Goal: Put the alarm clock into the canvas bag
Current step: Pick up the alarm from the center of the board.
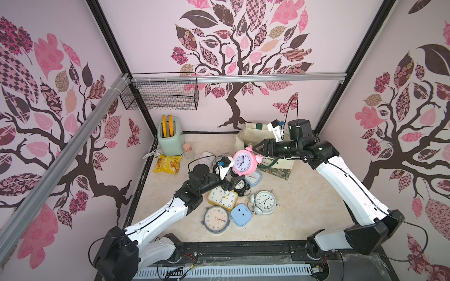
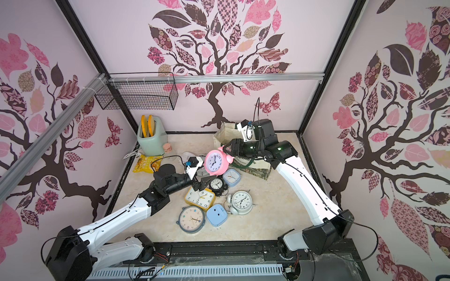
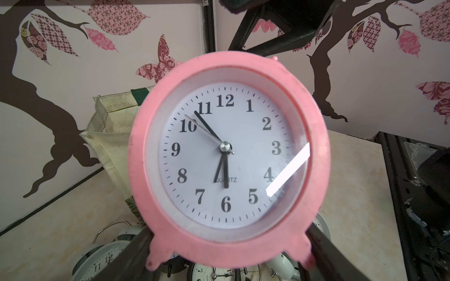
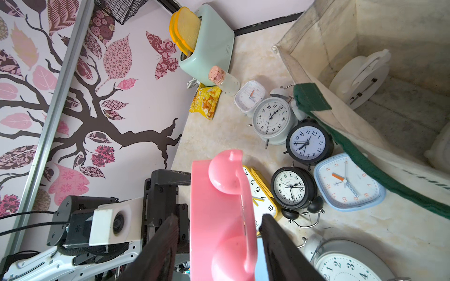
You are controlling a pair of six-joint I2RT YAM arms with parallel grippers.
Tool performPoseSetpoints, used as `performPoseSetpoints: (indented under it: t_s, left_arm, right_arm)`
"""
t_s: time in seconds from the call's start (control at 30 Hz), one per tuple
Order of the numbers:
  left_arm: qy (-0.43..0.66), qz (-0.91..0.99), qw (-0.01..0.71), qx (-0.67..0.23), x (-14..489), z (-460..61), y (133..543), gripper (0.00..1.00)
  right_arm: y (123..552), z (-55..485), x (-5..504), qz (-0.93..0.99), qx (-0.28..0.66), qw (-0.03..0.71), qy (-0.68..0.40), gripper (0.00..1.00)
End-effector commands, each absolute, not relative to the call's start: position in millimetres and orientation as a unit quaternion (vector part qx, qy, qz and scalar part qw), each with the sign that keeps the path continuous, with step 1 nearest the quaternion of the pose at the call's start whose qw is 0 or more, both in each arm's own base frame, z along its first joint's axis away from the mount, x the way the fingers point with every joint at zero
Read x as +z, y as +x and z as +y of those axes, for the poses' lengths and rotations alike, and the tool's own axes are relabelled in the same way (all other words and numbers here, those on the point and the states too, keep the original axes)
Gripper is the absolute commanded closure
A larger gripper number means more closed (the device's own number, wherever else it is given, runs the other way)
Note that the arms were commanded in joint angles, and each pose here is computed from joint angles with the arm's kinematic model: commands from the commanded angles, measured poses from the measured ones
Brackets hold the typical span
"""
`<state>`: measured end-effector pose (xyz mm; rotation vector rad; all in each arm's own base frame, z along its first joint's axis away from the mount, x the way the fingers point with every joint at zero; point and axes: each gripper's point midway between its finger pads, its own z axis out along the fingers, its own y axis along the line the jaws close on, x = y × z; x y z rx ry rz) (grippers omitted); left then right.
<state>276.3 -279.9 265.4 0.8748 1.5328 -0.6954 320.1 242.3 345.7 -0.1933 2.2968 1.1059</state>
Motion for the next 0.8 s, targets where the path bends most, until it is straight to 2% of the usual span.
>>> performPoseSetpoints:
  t_s: [0.0, 0.77]
  left_arm:
    - [0.372, 0.647, 0.595, -0.297, 267.9, -279.3, 276.6, 0.23]
    - [0.375, 0.651, 0.588, -0.300, 263.0, -282.3, 276.7, 0.22]
  right_arm:
    - [312.5, 237.4, 345.9, 0.863, 0.405, 0.292, -0.077, 0.42]
    - [324.0, 244.0, 336.5, 0.863, 0.407, 0.290, -0.079, 0.74]
